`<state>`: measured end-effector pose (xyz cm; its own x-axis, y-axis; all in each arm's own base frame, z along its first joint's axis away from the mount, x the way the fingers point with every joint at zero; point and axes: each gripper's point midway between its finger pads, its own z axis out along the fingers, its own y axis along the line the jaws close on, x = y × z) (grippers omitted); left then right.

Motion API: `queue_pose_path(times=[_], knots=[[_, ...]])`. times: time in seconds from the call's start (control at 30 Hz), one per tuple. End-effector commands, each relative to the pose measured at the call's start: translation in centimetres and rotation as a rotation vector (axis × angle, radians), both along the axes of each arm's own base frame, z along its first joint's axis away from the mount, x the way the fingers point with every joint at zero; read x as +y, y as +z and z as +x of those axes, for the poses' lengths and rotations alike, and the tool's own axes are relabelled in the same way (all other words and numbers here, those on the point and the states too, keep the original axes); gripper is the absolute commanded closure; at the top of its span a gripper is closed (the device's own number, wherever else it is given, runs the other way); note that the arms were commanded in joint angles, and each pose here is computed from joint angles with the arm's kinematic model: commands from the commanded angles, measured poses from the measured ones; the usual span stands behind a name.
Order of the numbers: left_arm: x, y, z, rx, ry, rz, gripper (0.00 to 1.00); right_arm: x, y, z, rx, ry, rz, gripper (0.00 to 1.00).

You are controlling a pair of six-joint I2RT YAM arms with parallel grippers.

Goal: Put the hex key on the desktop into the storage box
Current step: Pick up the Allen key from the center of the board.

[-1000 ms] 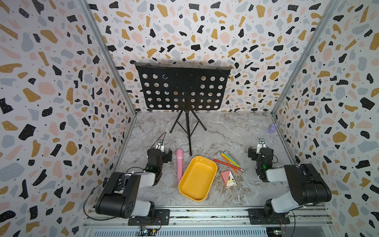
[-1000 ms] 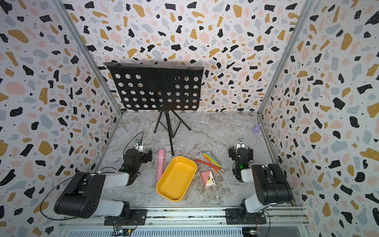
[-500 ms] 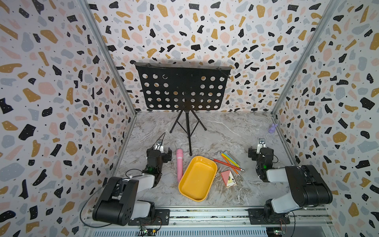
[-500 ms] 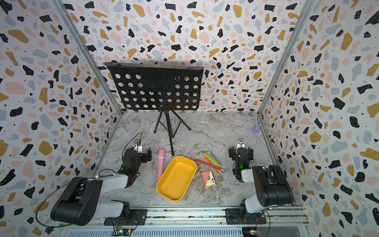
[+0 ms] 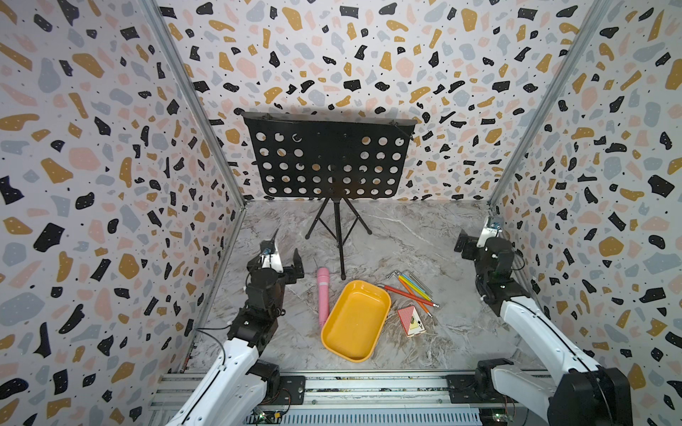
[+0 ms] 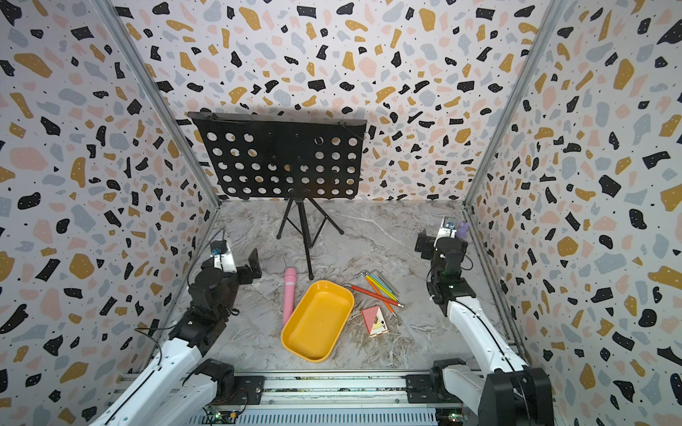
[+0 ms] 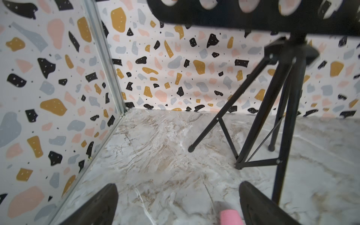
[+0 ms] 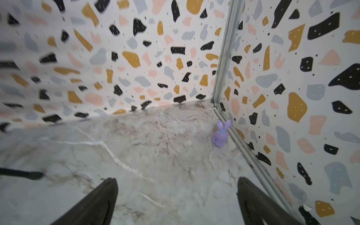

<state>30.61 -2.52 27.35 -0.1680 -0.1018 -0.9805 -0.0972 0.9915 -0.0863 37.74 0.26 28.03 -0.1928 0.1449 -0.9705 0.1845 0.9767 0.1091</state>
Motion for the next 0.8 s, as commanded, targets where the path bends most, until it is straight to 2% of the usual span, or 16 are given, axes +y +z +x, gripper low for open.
queue_pose_path(times=[0.0,0.03,0.07,0.13,0.2,0.3,0.43,0.53,0.77], knots=[[-0.6,-0.4,-2.8,0.25,0.022,-0.261,0.0,1.1,1.8,-2.6,0.134,-0.018,0.311,0.0],[-2.4,-0.1,-2.4,0.241,-0.059,-0.345,0.0,1.0,0.0,-3.3,0.193,-0.085,0.432,0.0],[-4.2,-0.3,-1.9,0.226,-0.134,-0.448,0.0,1.6,-1.6,-3.1,0.216,-0.069,0.515,0.01],[-6.3,-0.6,-1.7,0.248,-0.23,-0.587,0.0,4.3,-3.2,-2.2,0.248,0.083,0.597,0.09],[-7.5,-0.3,-1.8,0.286,-0.284,-0.619,0.0,5.2,-4.8,-2.7,0.351,0.096,0.609,0.12],[-7.2,-0.5,-3.2,0.383,-0.271,-0.547,0.03,5.4,-5.6,-4.1,0.481,0.108,0.524,0.12],[-6.1,-2.1,-6.0,0.552,-0.249,-0.405,0.06,6.4,-4.9,-5.8,0.589,0.206,0.352,0.21],[-5.8,-3.4,-7.9,0.645,-0.258,-0.357,0.07,7.8,-5.4,-6.9,0.682,0.295,0.251,0.3],[-6.7,-3.2,-9.3,0.691,-0.359,-0.297,0.08,12.1,-9.9,-8.6,0.968,0.425,0.014,0.43]])
